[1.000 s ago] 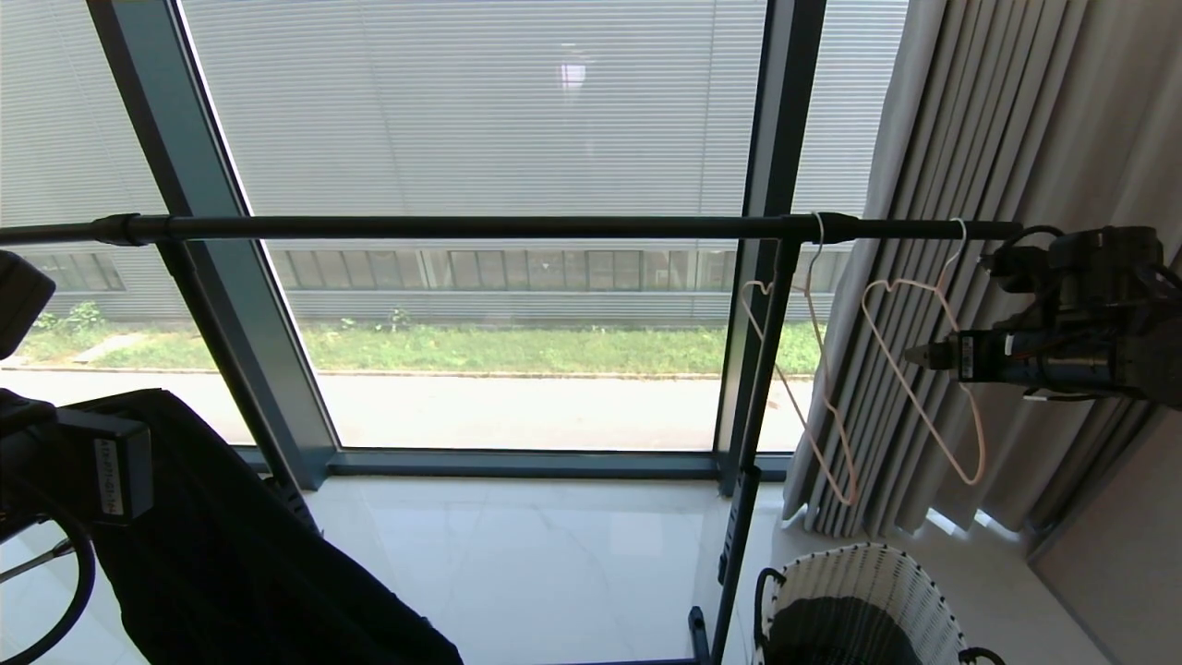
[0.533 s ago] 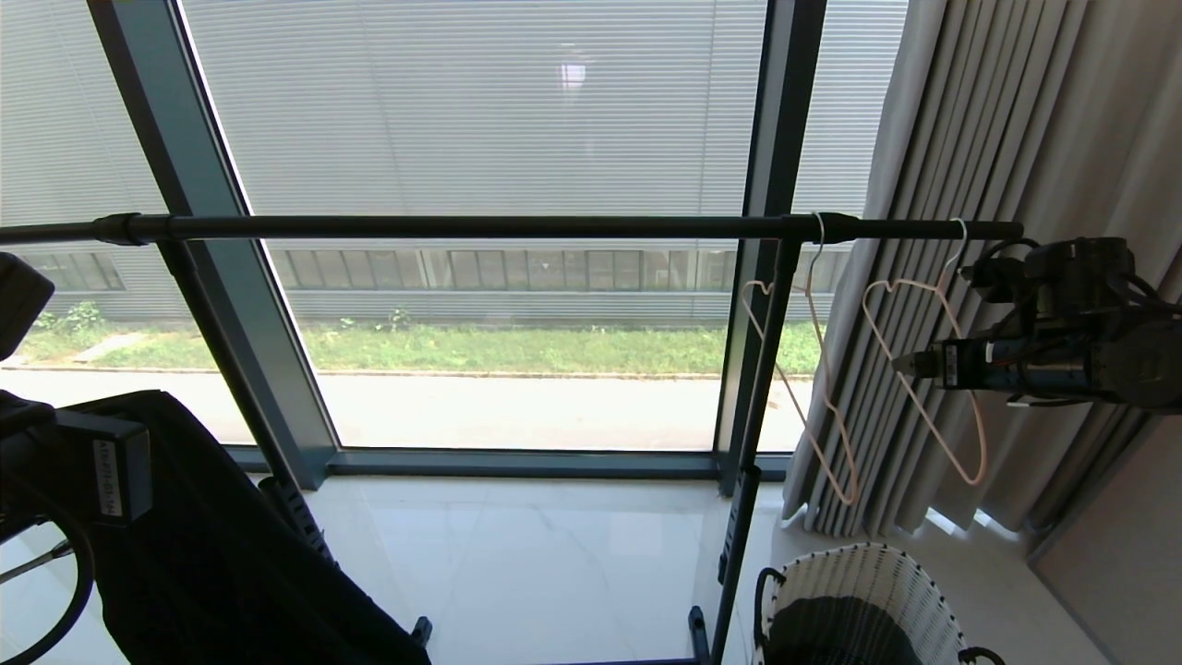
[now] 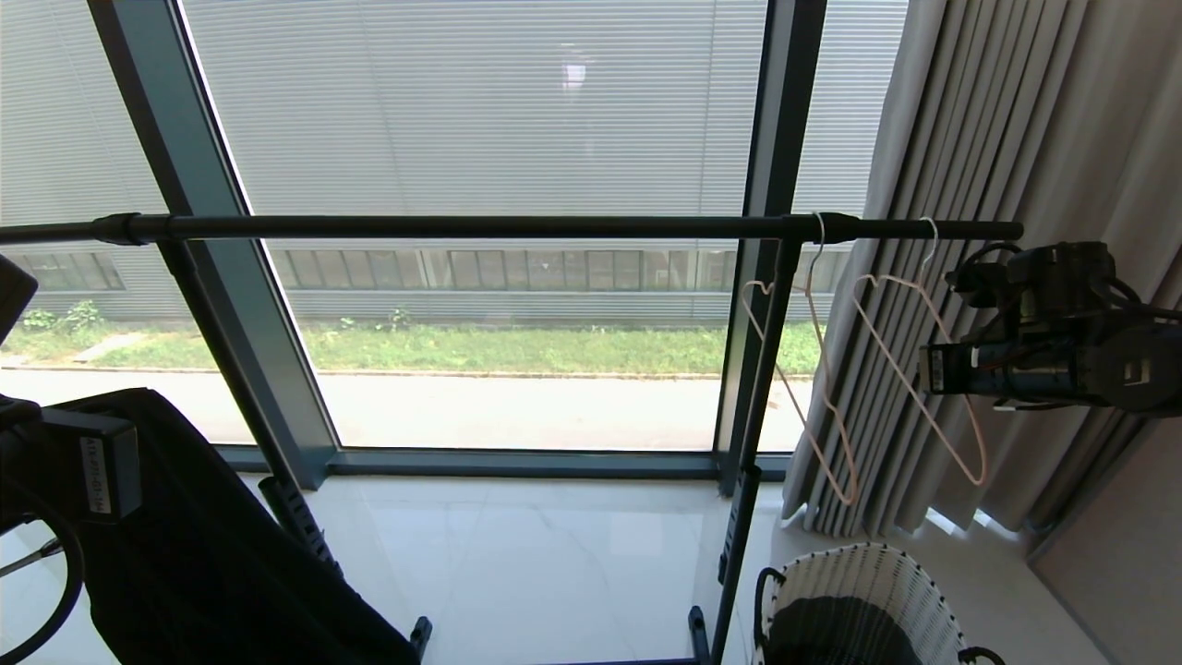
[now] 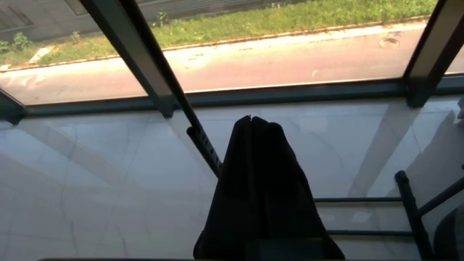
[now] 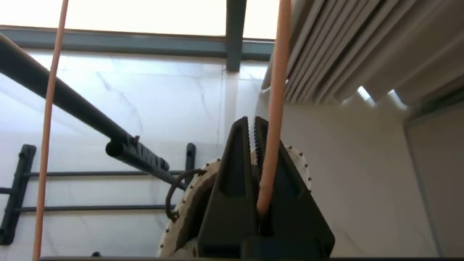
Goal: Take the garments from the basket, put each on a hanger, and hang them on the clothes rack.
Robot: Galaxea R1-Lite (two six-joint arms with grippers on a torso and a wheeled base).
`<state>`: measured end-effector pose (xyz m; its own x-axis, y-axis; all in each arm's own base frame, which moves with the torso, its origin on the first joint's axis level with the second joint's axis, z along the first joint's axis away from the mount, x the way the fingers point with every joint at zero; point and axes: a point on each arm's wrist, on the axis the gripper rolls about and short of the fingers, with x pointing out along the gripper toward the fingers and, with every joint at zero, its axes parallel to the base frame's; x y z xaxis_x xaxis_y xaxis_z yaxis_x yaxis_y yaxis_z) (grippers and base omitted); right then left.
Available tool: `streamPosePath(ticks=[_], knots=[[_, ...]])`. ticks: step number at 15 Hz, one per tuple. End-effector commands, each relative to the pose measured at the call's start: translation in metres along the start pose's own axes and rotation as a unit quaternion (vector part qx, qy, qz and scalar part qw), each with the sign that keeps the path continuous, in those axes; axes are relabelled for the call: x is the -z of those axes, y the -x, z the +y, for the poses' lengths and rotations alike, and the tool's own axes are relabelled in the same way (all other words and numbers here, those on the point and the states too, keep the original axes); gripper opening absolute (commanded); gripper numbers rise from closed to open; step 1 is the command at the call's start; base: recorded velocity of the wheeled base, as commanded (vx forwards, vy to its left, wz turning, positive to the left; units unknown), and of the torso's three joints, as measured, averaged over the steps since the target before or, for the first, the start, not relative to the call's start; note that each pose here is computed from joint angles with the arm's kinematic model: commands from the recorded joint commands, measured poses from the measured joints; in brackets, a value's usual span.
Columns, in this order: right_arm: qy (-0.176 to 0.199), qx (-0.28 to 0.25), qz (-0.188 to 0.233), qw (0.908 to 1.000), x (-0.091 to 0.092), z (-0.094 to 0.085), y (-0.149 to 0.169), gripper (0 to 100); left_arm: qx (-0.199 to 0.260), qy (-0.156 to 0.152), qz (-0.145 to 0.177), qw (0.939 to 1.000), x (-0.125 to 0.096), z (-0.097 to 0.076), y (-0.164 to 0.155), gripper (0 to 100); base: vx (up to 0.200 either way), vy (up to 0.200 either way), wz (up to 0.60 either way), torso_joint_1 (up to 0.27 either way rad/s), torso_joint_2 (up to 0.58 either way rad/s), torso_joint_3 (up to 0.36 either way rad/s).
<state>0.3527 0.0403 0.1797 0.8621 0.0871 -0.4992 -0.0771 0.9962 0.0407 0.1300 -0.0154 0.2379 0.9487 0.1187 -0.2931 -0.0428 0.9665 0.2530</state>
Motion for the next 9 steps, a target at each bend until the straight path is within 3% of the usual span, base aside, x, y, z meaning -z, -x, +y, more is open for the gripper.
streamPosePath(ticks=[1, 6, 9], knots=[[-0.001, 0.0, -0.003, 1.0, -0.001, 0.0, 0.001, 0, -0.004, 0.002, -0.002, 1.0, 0.0, 0.001, 0.002, 0, 0.0, 0.0, 0.0, 0.0, 0.0, 0.0], [-0.017, 0.017, -0.021, 0.9995, -0.008, 0.0, 0.011, 0, -0.005, 0.003, -0.003, 1.0, 0.0, 0.002, 0.002, 0, 0.0, 0.0, 0.0, 0.0, 0.0, 0.0], [-0.022, 0.016, -0.072, 0.9971, -0.021, 0.0, 0.029, 0, -0.006, 0.004, -0.006, 1.0, 0.0, 0.002, 0.004, 0, 0.0, 0.0, 0.0, 0.0, 0.0, 0.0]])
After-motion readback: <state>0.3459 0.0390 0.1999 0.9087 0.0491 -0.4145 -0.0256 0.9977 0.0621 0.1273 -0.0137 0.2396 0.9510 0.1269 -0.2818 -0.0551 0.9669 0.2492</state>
